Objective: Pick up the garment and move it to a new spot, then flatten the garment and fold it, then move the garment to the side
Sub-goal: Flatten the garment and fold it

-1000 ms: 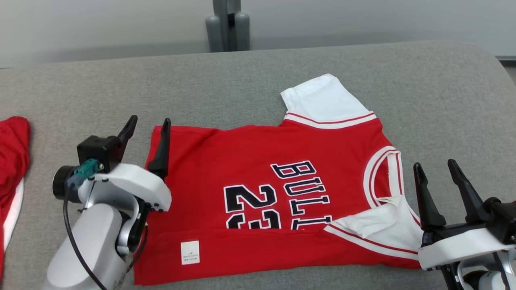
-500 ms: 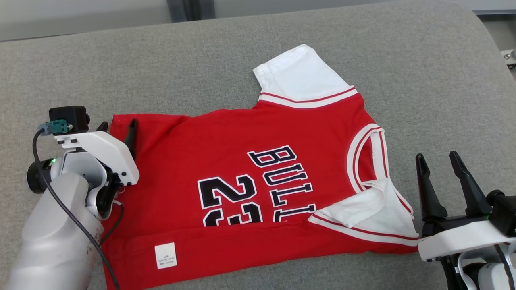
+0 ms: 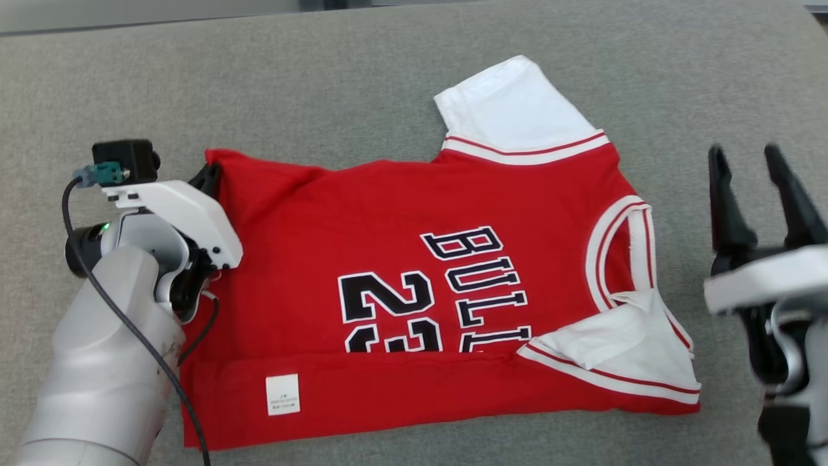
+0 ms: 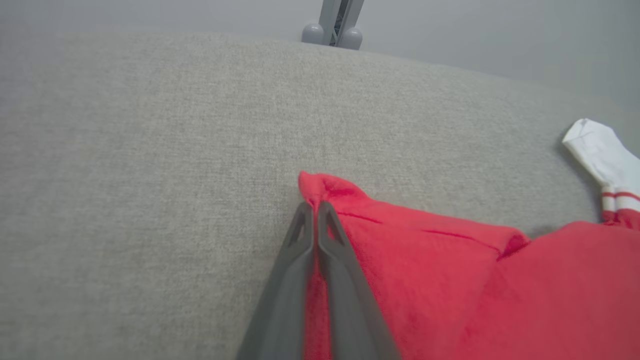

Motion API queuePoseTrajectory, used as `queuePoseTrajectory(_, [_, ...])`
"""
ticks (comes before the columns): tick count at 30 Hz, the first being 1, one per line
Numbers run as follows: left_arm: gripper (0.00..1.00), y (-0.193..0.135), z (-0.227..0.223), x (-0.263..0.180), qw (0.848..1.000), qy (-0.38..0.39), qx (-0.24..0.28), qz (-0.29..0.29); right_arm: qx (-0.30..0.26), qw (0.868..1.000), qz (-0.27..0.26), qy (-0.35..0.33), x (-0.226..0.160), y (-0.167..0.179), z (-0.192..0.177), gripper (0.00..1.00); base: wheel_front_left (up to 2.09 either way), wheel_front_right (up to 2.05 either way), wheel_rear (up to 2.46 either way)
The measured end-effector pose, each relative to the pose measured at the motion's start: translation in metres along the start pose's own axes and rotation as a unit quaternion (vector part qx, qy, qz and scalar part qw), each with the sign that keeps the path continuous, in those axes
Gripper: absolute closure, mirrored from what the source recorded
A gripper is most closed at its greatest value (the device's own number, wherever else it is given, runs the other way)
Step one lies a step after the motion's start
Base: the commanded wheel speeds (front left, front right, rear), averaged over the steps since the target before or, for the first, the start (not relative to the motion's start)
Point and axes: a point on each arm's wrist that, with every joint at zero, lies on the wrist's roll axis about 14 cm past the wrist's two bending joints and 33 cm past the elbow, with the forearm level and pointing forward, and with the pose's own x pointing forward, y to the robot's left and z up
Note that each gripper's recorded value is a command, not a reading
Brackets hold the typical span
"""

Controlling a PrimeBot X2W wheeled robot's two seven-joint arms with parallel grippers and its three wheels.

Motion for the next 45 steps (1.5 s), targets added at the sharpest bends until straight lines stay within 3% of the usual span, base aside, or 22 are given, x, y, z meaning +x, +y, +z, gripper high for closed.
queuePoseTrajectory(8, [1.0,-0.005,0.02,0.005,0.999,-0.031,0.005,-0.009,-0.007,0.999,0.048,0.025,0.088,0.02,0.005,0.0,0.0,0.0,0.0])
queuePoseTrajectory(14, [1.0,-0.003,0.025,0.007,0.999,-0.044,0.01,-0.012,-0.027,0.99,0.093,0.106,0.138,0.054,-0.034,0.0,0.0,0.0,0.0])
queuePoseTrajectory(19, [1.0,0.011,0.022,0.006,0.999,-0.045,0.008,0.0,-0.029,0.971,0.117,0.207,0.158,0.077,-0.082,0.0,0.0,0.0,0.0])
queuePoseTrajectory(26, [1.0,0.025,0.014,0.01,0.999,-0.04,0.005,0.012,-0.053,0.947,0.137,0.284,0.17,0.093,-0.125,0.0,0.0,0.0,0.0])
queuePoseTrajectory(29, [1.0,0.026,0.011,0.011,0.999,-0.038,0.002,0.012,-0.065,0.943,0.145,0.292,0.173,0.098,-0.129,0.0,0.0,0.0,0.0])
queuePoseTrajectory(30, [1.0,0.026,0.01,0.012,0.999,-0.038,0.001,0.011,-0.069,0.942,0.148,0.293,0.174,0.099,-0.129,0.38,0.0,0.0,0.0])
queuePoseTrajectory(31, [1.0,0.026,0.01,0.012,0.999,-0.037,-0.001,0.01,-0.072,0.942,0.15,0.292,0.174,0.099,-0.129,0.6,0.0,0.0,0.0])
queuePoseTrajectory(32, [1.0,0.025,0.01,0.013,0.999,-0.037,-0.002,0.008,-0.073,0.942,0.151,0.291,0.174,0.099,-0.129,1.0,0.0,0.0,0.0])
queuePoseTrajectory(35, [1.0,0.023,0.011,0.012,0.999,-0.042,-0.008,0.005,-0.071,0.944,0.153,0.284,0.173,0.099,-0.127,1.0,0.0,0.0,0.0])
queuePoseTrajectory(45, [1.0,0.016,0.027,-0.001,0.995,-0.088,-0.051,-0.008,-0.009,0.971,0.151,0.187,0.172,0.087,-0.08,1.0,0.0,0.0,0.0])
